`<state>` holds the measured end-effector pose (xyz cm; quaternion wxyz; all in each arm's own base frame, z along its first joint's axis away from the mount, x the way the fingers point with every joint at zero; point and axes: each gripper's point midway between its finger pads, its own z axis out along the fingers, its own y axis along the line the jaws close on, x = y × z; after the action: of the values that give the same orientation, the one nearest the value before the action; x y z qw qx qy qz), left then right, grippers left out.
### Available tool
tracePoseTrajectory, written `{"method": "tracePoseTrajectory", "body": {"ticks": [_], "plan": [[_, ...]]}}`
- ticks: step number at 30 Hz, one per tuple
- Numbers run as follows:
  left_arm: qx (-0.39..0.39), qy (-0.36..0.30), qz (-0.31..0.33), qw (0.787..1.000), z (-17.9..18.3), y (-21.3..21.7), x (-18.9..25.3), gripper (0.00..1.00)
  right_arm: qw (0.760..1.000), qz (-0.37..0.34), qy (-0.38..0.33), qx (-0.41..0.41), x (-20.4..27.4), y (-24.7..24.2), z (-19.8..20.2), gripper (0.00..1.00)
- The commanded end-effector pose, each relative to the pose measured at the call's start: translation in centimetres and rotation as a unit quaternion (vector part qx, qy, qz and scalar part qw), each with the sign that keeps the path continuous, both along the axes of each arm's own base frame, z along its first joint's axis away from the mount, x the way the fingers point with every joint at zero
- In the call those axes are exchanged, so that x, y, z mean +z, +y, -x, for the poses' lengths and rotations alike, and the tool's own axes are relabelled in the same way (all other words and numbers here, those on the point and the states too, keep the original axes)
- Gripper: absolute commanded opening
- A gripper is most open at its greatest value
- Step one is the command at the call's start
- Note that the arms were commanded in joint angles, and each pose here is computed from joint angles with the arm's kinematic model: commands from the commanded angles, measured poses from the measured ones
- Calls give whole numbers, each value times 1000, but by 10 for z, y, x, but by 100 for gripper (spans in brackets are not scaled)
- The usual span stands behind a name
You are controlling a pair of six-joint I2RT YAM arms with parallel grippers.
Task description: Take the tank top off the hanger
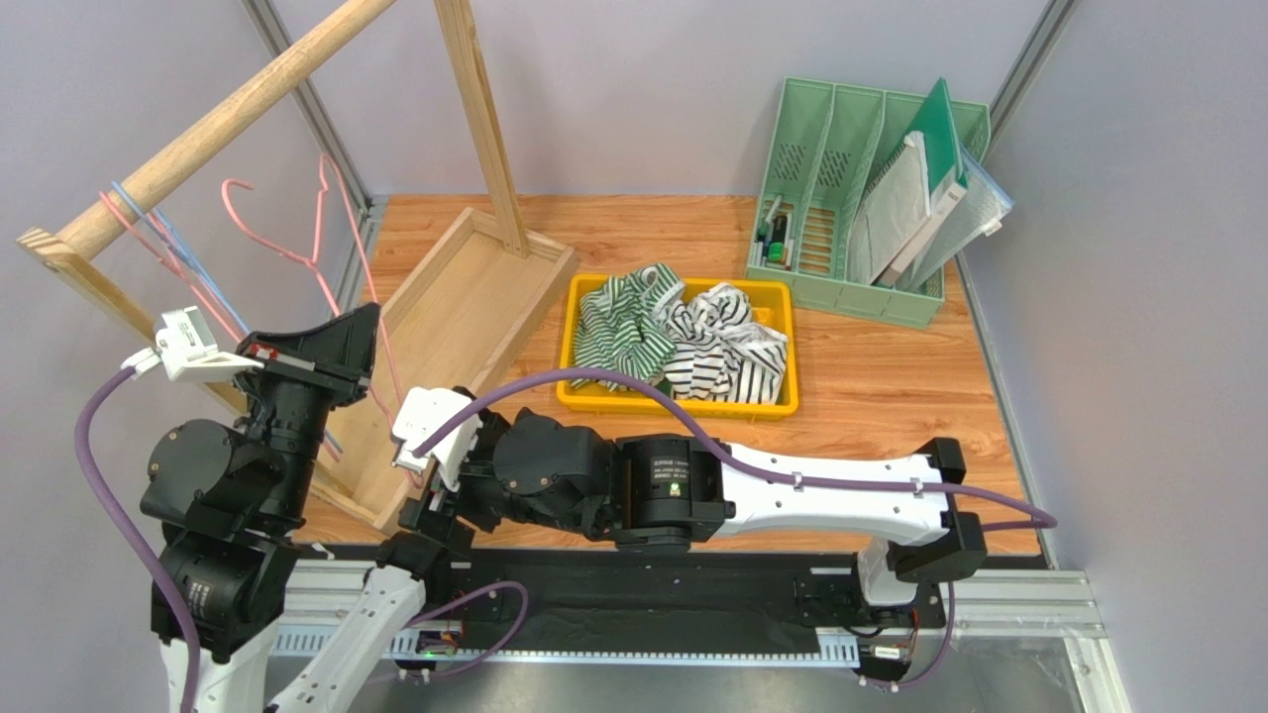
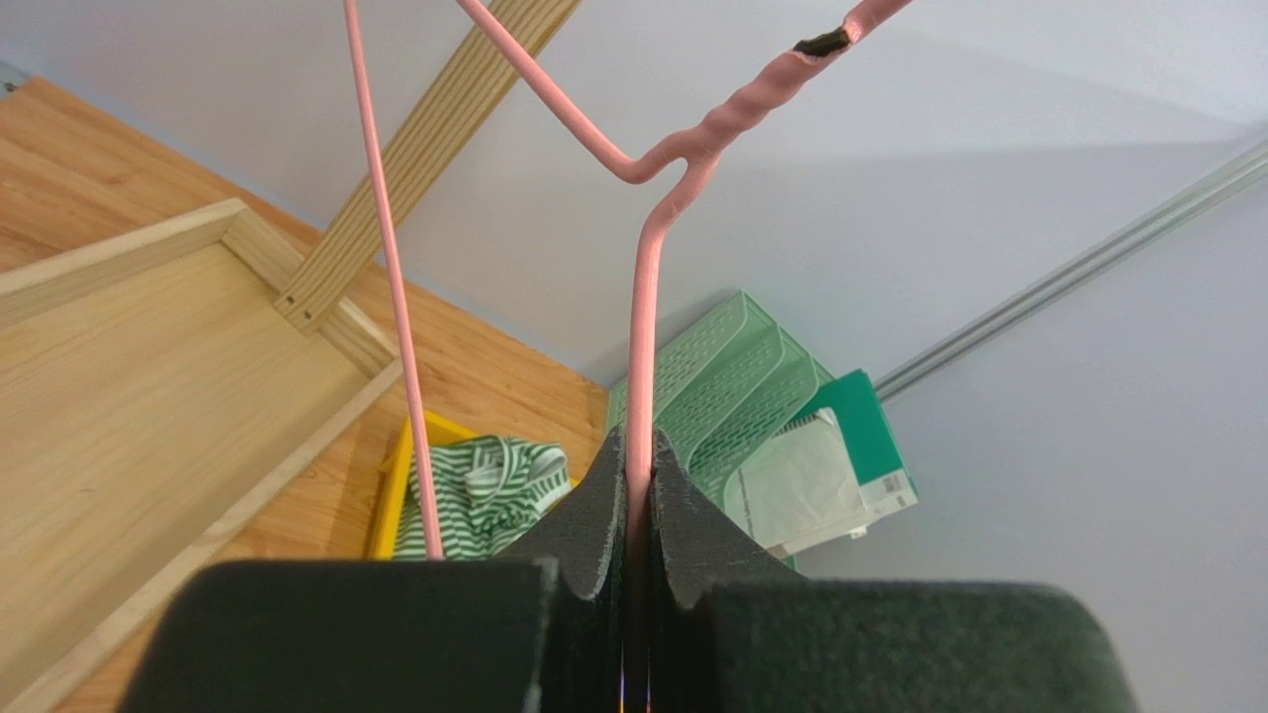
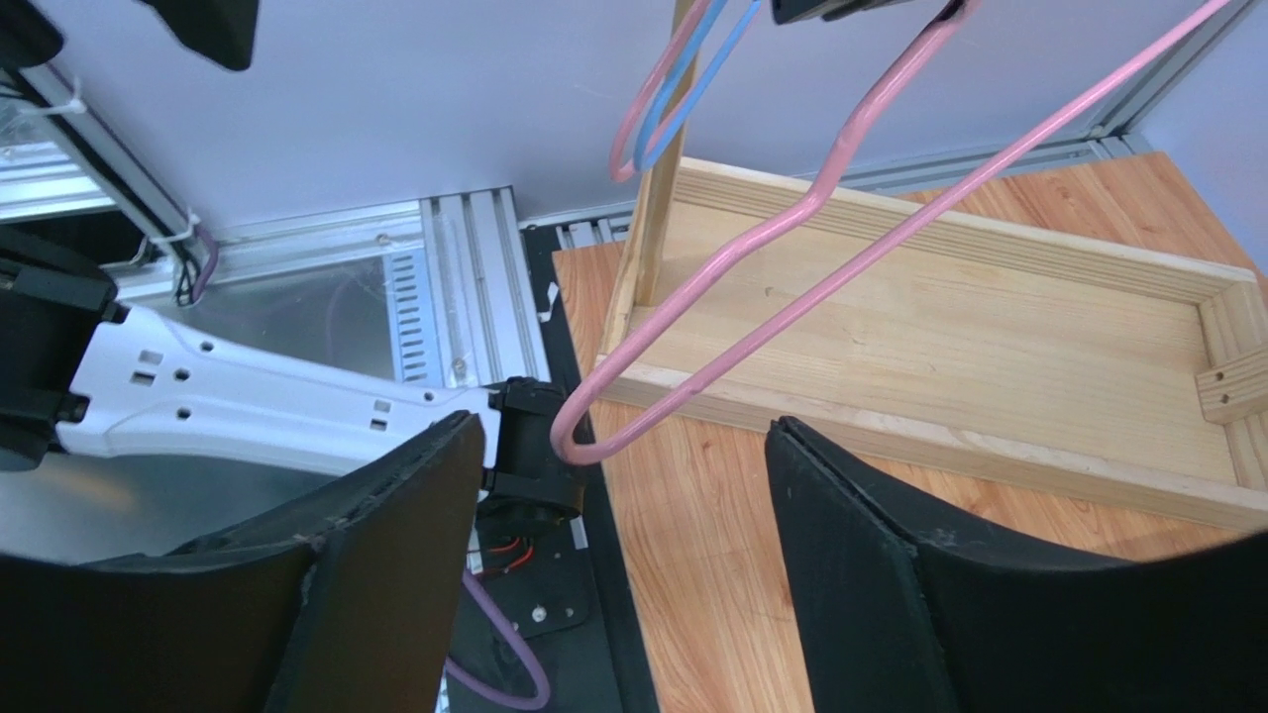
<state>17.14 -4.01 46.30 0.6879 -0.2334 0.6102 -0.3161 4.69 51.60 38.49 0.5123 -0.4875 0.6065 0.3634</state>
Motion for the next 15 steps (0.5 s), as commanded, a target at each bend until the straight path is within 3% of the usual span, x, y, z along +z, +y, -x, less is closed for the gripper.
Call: {"method": "tracePoseTrajectory", "body": {"ticks": [1,15], "plan": [[-4,-10,2,1000,4,0,5,0,998,-43,-21,-43,26,9,-14,71],[4,-13,-7,1000,7,4,4,0,992,-68,-66,-88,33,21,-22,50]]}}
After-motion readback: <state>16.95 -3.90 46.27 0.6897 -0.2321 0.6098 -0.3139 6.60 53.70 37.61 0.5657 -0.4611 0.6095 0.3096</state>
